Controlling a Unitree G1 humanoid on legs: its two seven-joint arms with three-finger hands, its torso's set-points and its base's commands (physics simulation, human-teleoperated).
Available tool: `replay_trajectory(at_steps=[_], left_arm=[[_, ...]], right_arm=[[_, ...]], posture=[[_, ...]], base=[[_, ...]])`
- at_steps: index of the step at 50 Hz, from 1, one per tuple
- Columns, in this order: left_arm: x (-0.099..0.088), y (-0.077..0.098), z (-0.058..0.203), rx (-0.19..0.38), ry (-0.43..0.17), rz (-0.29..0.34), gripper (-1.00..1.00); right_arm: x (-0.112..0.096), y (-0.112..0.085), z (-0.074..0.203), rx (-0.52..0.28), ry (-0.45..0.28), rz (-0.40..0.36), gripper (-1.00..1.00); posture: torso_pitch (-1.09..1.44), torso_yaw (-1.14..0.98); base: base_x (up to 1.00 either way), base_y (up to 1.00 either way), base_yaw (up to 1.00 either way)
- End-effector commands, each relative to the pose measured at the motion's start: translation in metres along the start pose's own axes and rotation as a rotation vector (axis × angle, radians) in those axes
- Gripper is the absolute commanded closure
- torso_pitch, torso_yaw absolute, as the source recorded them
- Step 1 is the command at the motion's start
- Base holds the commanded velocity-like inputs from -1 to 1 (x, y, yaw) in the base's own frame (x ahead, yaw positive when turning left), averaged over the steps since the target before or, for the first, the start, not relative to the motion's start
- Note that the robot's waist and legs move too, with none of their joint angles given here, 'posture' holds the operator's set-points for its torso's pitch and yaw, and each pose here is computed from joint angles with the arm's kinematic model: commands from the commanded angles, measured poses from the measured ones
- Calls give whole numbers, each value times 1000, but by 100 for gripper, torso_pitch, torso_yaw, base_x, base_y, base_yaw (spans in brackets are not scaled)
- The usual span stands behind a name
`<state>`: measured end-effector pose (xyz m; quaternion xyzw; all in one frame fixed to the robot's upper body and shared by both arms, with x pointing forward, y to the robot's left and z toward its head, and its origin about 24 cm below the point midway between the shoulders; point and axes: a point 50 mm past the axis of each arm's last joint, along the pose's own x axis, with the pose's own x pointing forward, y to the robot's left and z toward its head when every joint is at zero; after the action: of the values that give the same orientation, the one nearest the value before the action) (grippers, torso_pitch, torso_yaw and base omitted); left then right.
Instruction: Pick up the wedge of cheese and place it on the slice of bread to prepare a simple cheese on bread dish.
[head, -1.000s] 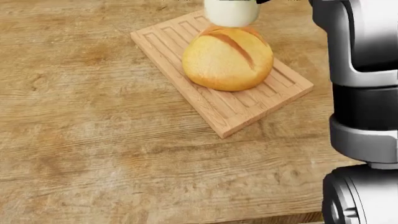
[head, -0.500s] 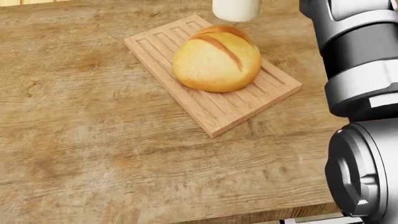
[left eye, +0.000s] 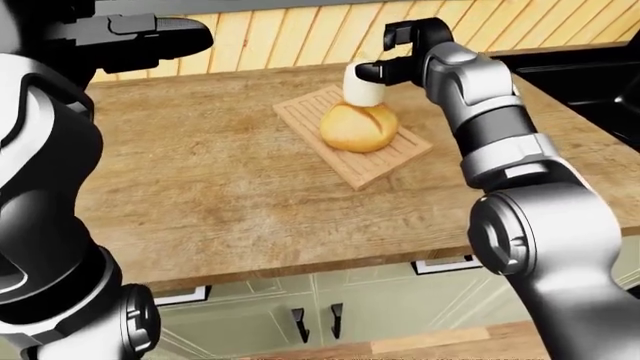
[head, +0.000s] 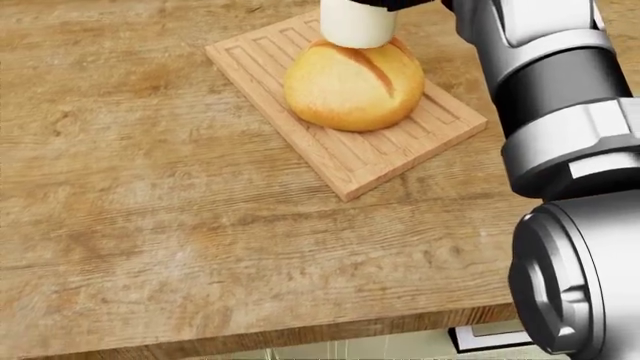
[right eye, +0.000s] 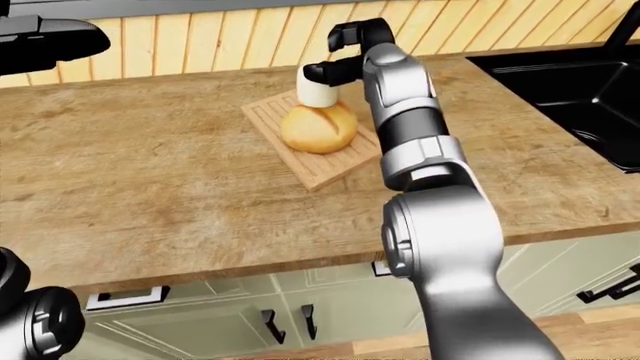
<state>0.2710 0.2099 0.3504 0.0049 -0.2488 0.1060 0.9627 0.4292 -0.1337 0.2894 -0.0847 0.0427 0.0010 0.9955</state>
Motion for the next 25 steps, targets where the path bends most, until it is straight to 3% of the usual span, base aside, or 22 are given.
replay_trajectory(at_steps=[1, 25], left_arm=[[-1, 2, 15, -10, -75, 7, -100], [-2, 1, 15, -10, -75, 3, -100]], right_arm=[[-9, -3, 39, 11, -160, -4, 100], [-5, -4, 24, -12, -133, -9, 100]], posture=[[0, 0], [0, 0]], base=[[0, 0, 0], [0, 0, 0]])
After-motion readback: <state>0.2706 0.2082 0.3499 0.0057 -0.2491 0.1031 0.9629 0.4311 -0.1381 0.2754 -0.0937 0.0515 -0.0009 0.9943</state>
